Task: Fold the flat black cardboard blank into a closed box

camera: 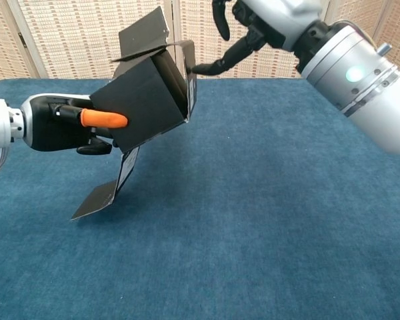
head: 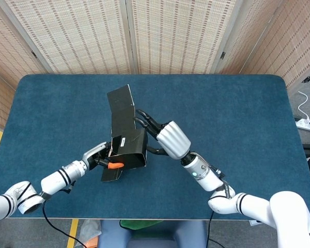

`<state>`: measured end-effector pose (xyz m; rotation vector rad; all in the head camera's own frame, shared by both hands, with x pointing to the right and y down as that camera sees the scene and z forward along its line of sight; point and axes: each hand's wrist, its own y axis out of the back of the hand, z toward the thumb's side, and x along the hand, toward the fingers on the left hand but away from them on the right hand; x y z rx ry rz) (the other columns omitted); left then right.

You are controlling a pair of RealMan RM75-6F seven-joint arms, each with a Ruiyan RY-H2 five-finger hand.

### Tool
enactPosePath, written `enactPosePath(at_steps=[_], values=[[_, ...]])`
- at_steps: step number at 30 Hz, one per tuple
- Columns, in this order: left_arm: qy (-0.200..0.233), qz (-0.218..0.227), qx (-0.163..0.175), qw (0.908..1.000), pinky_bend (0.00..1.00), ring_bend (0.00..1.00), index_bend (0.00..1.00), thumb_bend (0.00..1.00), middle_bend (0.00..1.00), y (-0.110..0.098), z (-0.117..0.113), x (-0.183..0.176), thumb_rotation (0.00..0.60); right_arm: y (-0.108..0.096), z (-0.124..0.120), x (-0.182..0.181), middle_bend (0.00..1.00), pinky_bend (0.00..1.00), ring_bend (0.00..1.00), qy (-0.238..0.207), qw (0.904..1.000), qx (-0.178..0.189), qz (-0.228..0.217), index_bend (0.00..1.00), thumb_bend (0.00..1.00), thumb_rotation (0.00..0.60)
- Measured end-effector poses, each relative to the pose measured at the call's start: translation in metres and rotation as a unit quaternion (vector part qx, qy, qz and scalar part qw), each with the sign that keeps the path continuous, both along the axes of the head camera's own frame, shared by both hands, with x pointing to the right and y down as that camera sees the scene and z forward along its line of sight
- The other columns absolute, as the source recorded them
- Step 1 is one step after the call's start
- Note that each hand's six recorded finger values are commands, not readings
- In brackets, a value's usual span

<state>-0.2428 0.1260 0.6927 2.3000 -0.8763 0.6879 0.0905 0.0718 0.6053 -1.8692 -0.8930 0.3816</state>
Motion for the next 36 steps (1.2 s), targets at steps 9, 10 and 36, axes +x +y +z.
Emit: enactPosePath(at_steps=[9, 10, 36], values=[[-0.043, 0.061, 0.052, 0.9959, 0.87, 0.60, 0.23, 0.23, 0.29, 0.001, 0.006, 0.001, 0.600, 0.020, 0.012, -0.013, 0.16, 1.00, 0.70, 0.064, 0.9933, 0.053, -0.081, 0.01, 0.00, 0.600], [-0.048, 0.068, 0.058, 0.9948, 0.87, 0.60, 0.23, 0.23, 0.28, 0.001, 0.007, 0.002, 0.600, 0.023, 0.015, -0.014, 0.18, 1.00, 0.70, 0.072, 0.9916, 0.058, -0.090, 0.02, 0.00, 0.600], [-0.170, 0.200, 0.180, 0.9481, 0.86, 0.59, 0.22, 0.23, 0.26, 0.038, 0.070, 0.022, 0.600, 0.092, 0.093, -0.003, 0.31, 1.00, 0.73, 0.181, 0.9613, 0.108, -0.178, 0.14, 0.00, 0.600]])
